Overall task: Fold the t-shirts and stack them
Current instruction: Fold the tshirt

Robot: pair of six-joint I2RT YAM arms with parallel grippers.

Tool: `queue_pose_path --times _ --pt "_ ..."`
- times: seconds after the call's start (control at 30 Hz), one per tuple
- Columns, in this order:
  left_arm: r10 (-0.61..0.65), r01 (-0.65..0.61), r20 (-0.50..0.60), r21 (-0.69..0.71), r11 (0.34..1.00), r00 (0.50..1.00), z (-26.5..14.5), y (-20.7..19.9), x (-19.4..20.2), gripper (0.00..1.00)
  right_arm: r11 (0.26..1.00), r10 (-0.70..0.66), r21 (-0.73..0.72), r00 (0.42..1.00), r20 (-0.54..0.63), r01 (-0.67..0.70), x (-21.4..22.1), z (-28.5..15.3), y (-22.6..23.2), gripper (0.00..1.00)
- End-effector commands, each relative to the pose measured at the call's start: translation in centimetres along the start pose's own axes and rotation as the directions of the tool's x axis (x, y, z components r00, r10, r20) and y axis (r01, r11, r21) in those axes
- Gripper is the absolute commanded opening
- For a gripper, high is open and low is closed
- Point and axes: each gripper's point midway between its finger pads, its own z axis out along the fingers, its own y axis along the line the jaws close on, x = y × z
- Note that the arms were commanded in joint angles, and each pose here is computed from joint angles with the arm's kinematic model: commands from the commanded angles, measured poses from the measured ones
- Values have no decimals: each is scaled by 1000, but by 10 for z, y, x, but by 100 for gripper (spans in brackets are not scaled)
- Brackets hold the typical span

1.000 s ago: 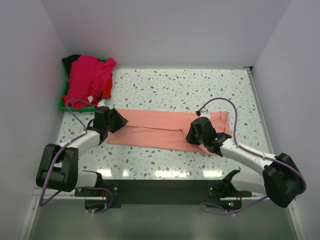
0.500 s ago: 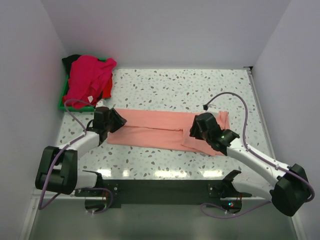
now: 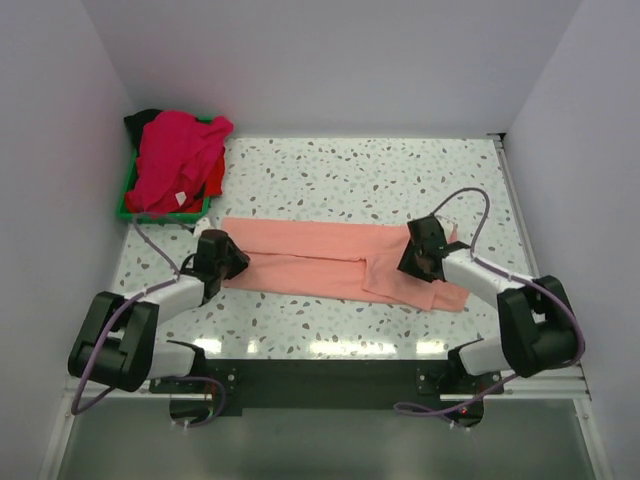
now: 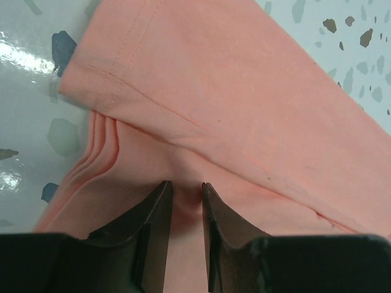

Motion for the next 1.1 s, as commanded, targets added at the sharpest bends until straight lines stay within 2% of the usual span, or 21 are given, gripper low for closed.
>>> queue_pose_path --times 0.0,0.17,0.27,0.33,0.37,0.43,0.47,0.63,0.67,0.73,0.93,0.97,1.03,1.07 --pt "27 -30 -39 -88 996 999 -2 19 29 30 999 34 -31 999 10 -34 -21 21 18 47" --pt "42 -47 -50 -88 995 998 -9 18 42 25 999 32 -14 999 -35 -32 -34 51 27 47" --pt "53 -58 -80 -72 996 995 -12 15 51 24 1000 -12 -22 1000 -24 11 -69 61 54 47" --pt "60 -66 -96 -65 996 994 -14 14 56 22 999 -34 -10 998 -50 34 -75 75 62 48" --pt "67 -74 -115 -56 996 991 -17 11 63 22 998 -58 -31 998 -18 57 -97 75 76 48" --pt "69 -76 -134 -51 996 989 -21 11 71 20 996 -89 -19 995 -50 88 -100 92 84 48" --pt "66 -72 -155 -34 997 986 -24 8 80 20 993 -112 -42 993 -19 111 -122 90 99 49" --pt "53 -56 -246 -3 998 968 -39 11 117 18 977 -203 -76 979 -33 200 -142 128 129 50" --pt "44 -46 -275 2 999 960 -44 12 129 18 972 -215 -96 977 1 214 -159 127 141 50" --pt "35 -29 -305 23 999 952 -50 8 141 18 957 -253 -142 967 14 253 -166 137 160 50" --pt "48 7 -417 128 992 908 -68 -26 184 19 902 -370 -223 928 42 370 -168 151 201 52" --pt "67 10 -436 174 985 898 -75 -44 191 19 887 -400 -229 915 54 401 -170 155 208 52" --pt "98 -6 -463 196 981 881 -78 -56 203 22 862 -435 -247 896 91 443 -175 150 226 56" --pt "134 -12 -479 250 968 868 -86 -74 211 26 843 -470 -246 878 96 478 -173 153 228 59"
